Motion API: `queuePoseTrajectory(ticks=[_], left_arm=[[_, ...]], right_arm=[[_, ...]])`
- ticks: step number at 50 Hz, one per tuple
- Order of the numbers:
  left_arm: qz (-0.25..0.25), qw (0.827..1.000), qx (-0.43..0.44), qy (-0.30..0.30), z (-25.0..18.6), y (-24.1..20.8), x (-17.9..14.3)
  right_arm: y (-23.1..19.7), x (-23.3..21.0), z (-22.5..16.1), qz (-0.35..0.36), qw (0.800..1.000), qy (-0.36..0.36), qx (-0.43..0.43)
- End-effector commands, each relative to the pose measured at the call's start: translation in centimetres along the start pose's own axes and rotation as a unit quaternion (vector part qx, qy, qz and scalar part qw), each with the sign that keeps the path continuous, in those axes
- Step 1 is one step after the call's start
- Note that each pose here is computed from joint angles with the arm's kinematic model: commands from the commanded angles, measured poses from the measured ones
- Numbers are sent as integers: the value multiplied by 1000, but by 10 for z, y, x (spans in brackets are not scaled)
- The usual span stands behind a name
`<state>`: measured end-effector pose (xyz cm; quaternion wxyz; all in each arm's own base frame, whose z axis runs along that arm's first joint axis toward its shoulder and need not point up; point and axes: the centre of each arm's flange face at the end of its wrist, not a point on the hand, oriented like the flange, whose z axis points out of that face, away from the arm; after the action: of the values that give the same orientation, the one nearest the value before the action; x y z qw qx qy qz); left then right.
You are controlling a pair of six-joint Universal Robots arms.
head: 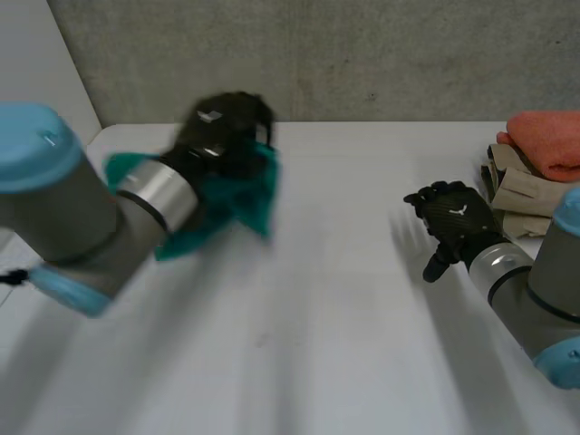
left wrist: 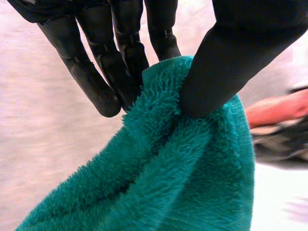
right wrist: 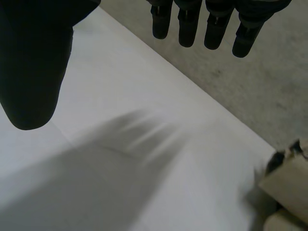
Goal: Fold the laundry.
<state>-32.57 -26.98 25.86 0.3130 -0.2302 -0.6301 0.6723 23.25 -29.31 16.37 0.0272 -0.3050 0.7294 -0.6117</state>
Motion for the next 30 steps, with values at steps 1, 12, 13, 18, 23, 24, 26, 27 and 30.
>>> queuePoseTrajectory(ticks=[1, 12, 13, 18, 23, 24, 26, 27, 30], left_arm=[[-26, 998, -50, 37, -7, 61, 84], [-44, 993, -103, 38, -6, 93, 115], [-44, 994, -99, 33, -5, 86, 110], [-30, 998, -57, -9, 2, 43, 71], [21, 998, -28, -57, 7, 5, 10], [31, 997, -31, -59, 8, 4, 2], [59, 995, -50, -65, 10, 6, -22], [69, 994, -58, -68, 12, 7, -29], [115, 986, -87, -82, 22, 21, -60]], right_arm=[[1, 16, 1, 32, 999, 32, -29], [4, 26, -4, 63, 995, 56, -61], [4, 26, -5, 64, 994, 55, -63], [-2, 21, -15, 68, 994, 42, -80], [-19, 7, -36, 77, 993, 14, -92], [-21, 3, -39, 80, 992, 8, -94], [-23, -5, -45, 88, 991, -5, -98], [-24, -15, -50, 92, 990, -20, -101], [-22, -36, -58, 96, 988, -47, -108]])
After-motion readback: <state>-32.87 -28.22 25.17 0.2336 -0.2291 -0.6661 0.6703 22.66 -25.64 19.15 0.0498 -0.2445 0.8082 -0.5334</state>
